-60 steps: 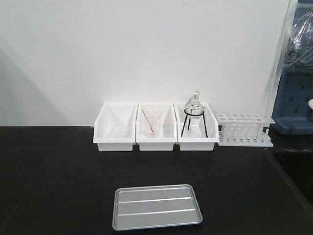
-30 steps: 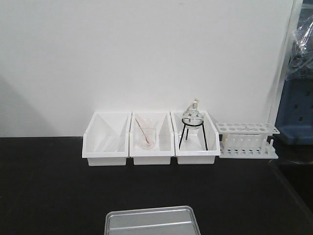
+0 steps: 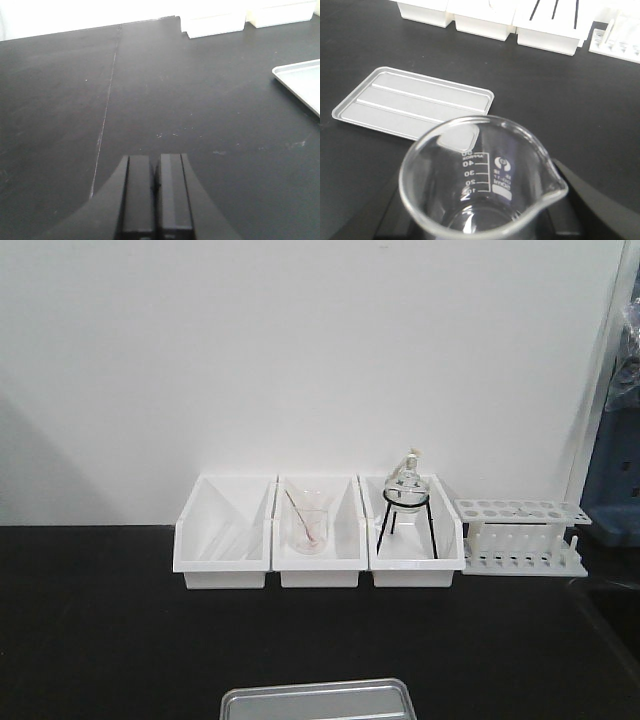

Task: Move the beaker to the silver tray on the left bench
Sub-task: 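Carry the beaker with the right gripper over the silver tray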

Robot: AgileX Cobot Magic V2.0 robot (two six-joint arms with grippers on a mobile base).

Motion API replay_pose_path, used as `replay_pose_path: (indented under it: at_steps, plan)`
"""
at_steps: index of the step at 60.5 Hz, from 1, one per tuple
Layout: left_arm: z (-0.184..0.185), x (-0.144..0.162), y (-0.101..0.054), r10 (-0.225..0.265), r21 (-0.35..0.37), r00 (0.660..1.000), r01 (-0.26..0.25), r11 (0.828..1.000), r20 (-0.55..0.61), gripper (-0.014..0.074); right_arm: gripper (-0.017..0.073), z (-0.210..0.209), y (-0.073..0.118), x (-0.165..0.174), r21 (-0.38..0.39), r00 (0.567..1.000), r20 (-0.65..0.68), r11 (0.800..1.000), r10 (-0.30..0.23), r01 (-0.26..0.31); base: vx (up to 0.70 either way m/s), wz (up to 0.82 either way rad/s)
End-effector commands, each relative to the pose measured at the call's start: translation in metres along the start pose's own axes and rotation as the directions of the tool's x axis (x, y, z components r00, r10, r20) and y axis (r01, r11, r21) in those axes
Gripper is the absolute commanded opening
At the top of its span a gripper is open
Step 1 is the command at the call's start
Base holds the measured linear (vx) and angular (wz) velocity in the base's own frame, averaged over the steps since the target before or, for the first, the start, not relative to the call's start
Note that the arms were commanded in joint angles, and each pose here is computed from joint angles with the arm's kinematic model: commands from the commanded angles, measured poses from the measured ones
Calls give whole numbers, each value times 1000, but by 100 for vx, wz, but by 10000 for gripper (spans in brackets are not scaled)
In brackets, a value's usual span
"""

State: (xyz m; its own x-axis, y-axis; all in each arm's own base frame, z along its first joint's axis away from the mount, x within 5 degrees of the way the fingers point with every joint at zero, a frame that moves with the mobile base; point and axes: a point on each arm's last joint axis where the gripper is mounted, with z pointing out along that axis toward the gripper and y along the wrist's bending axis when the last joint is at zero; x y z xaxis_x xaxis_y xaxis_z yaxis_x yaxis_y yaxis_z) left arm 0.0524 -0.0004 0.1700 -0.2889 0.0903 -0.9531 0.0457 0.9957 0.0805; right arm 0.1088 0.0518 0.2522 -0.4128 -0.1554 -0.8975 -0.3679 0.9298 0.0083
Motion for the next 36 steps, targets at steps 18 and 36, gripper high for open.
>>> replay_pose_path:
  at_steps: [18, 36]
  plan:
    - [2, -1, -1, -2, 7, 998, 2, 1000, 63, 1, -11, -4, 3, -15, -28, 996, 86, 999, -16, 18, 0, 0]
    - [2, -1, -1, -2, 7, 998, 2, 1000, 63, 1, -11, -4, 3, -16, -28, 996, 90, 999, -21, 24, 0, 0]
